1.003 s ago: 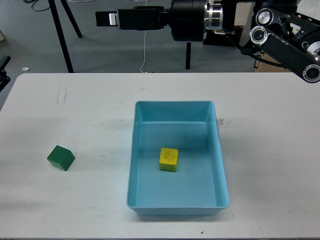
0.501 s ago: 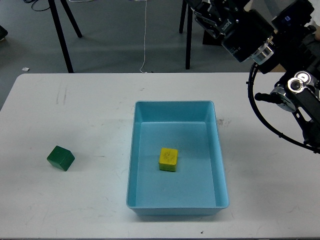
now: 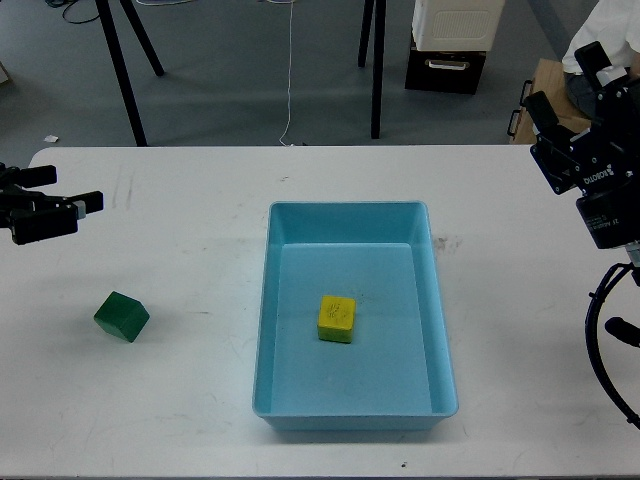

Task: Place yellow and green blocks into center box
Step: 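Withdraw the right gripper and move the left gripper toward the green cube, then close the left gripper around the green cube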

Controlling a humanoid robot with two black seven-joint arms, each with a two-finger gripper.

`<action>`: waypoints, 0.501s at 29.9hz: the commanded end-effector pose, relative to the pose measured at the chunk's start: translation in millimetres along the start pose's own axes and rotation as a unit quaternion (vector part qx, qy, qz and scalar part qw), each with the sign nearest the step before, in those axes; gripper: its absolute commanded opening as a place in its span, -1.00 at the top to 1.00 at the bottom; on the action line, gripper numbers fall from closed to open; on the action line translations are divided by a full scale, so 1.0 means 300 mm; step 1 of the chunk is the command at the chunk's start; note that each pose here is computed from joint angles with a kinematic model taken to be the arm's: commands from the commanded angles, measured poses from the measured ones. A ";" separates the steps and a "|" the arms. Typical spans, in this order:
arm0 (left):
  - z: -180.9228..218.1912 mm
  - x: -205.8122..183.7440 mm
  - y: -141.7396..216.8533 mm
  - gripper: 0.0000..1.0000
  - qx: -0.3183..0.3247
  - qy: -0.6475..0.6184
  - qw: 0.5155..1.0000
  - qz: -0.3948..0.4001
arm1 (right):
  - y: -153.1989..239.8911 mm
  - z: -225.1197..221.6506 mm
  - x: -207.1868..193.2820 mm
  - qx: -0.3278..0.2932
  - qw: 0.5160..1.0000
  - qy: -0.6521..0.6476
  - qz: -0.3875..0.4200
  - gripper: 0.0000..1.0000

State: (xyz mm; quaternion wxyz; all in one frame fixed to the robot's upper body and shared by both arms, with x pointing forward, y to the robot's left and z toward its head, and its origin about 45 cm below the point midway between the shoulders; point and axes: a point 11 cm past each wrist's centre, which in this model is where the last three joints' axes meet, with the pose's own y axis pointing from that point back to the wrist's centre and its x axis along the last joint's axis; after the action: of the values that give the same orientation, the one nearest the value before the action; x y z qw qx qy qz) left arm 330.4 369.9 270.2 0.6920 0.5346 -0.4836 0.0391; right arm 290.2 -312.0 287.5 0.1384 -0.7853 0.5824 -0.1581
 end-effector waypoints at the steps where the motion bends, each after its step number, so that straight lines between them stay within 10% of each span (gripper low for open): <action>1: 0.039 -0.056 -0.049 -1.00 -0.020 -0.021 0.998 -0.050 | 0.087 0.019 0.053 -0.027 0.999 0.009 0.030 -0.96; 15: 0.044 -0.211 -0.133 -1.00 -0.033 0.006 0.992 -0.118 | 0.290 0.103 0.116 -0.108 0.990 0.016 0.085 -0.96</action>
State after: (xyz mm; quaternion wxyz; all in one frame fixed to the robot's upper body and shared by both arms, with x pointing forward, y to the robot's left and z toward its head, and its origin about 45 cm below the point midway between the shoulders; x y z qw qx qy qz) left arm 309.0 369.6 204.9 0.7087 0.5611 -0.4237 -0.0588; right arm 240.4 -367.5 233.3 0.0610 -0.7440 0.6575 -0.1021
